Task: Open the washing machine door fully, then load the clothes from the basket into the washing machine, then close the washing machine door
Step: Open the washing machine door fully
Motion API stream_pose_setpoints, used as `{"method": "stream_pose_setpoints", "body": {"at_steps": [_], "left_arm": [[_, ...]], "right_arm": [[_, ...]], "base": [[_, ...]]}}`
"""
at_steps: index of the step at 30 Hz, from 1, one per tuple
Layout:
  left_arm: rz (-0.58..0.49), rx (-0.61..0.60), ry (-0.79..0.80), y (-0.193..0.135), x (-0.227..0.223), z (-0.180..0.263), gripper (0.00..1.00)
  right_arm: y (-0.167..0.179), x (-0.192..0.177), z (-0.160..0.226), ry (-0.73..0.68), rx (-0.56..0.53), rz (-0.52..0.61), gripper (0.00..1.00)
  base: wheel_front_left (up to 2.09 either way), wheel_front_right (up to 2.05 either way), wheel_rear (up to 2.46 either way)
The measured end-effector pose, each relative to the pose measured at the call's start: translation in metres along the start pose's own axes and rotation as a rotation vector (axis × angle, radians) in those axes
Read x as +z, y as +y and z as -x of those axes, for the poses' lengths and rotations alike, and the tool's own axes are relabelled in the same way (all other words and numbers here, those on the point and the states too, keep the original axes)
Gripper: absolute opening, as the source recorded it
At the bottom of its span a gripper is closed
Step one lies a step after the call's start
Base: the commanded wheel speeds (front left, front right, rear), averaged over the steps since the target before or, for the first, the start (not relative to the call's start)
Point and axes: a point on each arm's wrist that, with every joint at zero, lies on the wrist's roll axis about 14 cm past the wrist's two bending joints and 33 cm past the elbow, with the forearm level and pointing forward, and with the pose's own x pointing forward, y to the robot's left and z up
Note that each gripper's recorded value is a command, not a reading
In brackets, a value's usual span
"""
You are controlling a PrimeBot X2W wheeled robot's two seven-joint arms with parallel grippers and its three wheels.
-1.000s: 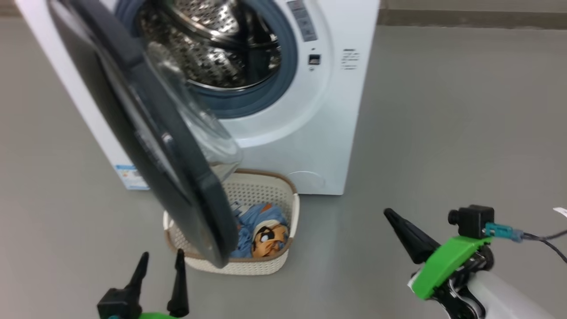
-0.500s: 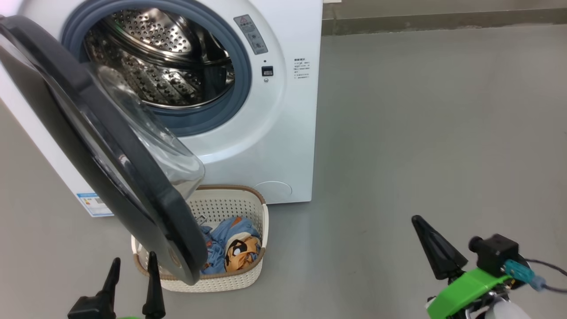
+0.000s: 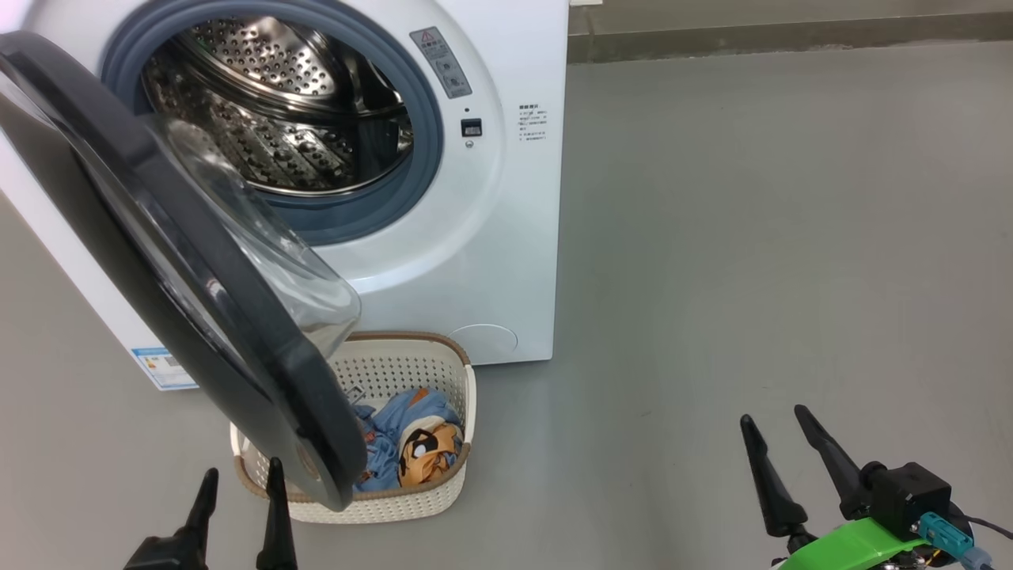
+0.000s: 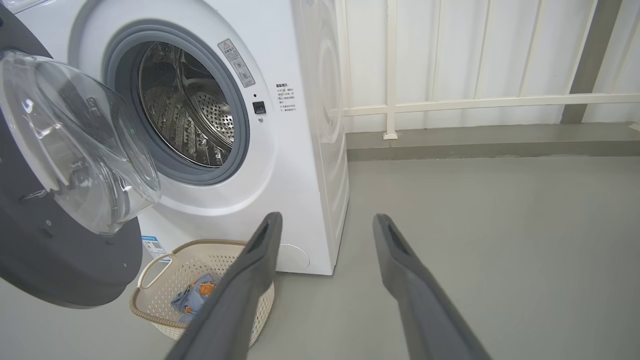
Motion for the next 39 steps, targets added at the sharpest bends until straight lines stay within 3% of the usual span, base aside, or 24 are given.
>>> {"method": "stream_pose_setpoints", "body": {"at_steps": [39], "left_arm": [[0.001,-0.015,0.01,-0.0042,-0.0031,0.0042,1.0]], "right_arm": [[0.0,0.0,-0.0024,-0.001,-0.008,0.037,1.0]], "base": [[0.0,0.0,0.0]]}}
